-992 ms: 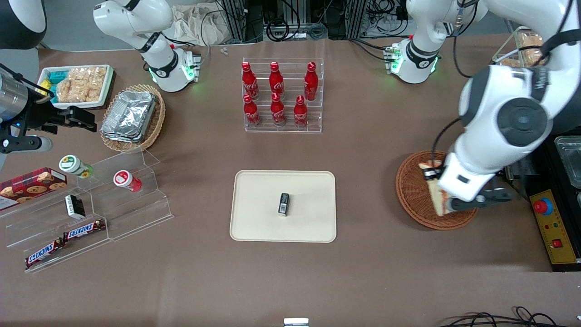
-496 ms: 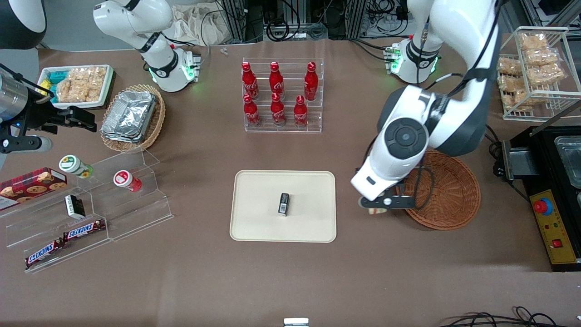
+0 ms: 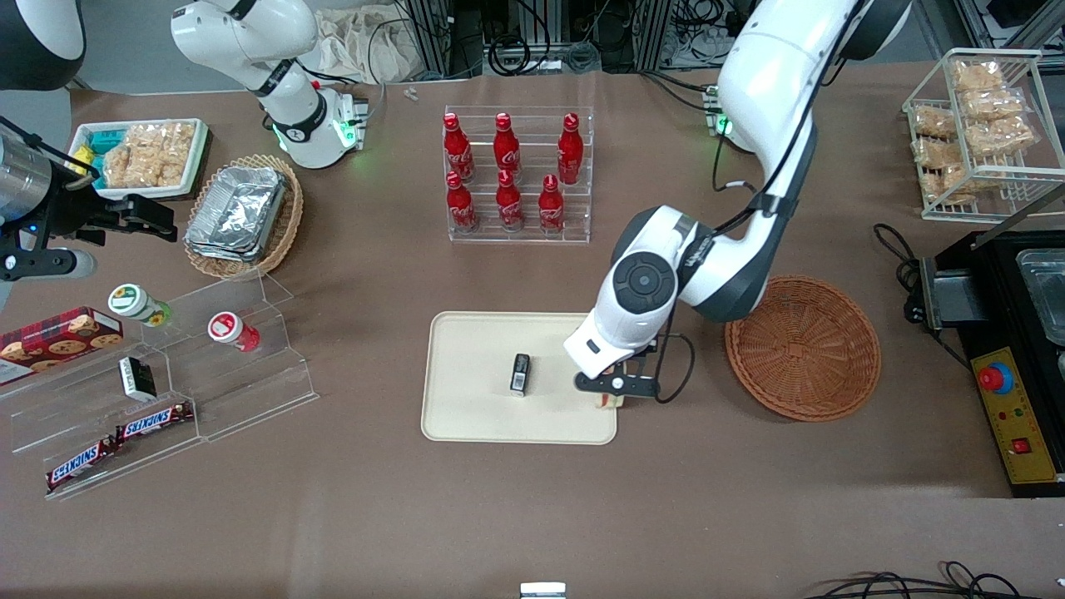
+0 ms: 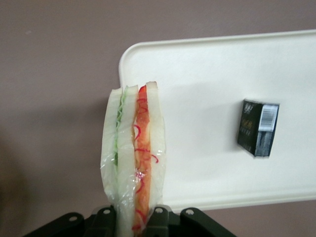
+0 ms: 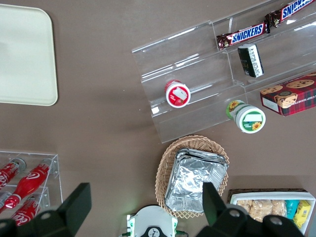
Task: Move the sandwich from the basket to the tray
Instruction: 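Carry the sandwich to the cream tray beside the black object, then lower the sandwich onto the tray and open the left gripper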
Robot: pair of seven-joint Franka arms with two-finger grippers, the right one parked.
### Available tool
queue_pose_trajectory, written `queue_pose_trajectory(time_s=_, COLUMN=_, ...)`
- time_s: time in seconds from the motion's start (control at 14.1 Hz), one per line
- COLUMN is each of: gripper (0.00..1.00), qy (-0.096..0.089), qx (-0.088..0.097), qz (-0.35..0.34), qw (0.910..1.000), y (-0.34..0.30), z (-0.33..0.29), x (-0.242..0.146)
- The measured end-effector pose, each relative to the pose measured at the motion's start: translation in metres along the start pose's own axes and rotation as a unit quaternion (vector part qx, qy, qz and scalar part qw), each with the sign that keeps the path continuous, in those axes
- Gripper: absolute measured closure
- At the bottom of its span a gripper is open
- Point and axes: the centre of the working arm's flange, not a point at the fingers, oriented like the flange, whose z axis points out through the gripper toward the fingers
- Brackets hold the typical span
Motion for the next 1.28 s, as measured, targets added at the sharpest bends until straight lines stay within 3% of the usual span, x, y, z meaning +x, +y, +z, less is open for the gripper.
queue_pose_trajectory(time_s=0.35, gripper=0.84, qy=0.030, qx=-0.017, qz=0.003, qw=0.9994, y=0.008, z=0.044, x=0.009)
queue_pose_trajectory(time_s=0.78, gripper=0.80, qy=0.030, qx=-0.018, qz=0.010, qw=0.9993, y=0.017, z=0.064, x=0.005)
queue_pose_trajectory(time_s=0.92, gripper=0.67, qy=0.039, qx=-0.023, qz=0.010, qw=0.9989, y=0.018, z=0.063, x=0.007)
queue_pose_trajectory(time_s=1.28, gripper=0.19, qy=0.043, qx=-0.025, qz=0.010, qw=0.9987, y=0.019, z=0.062, x=0.008)
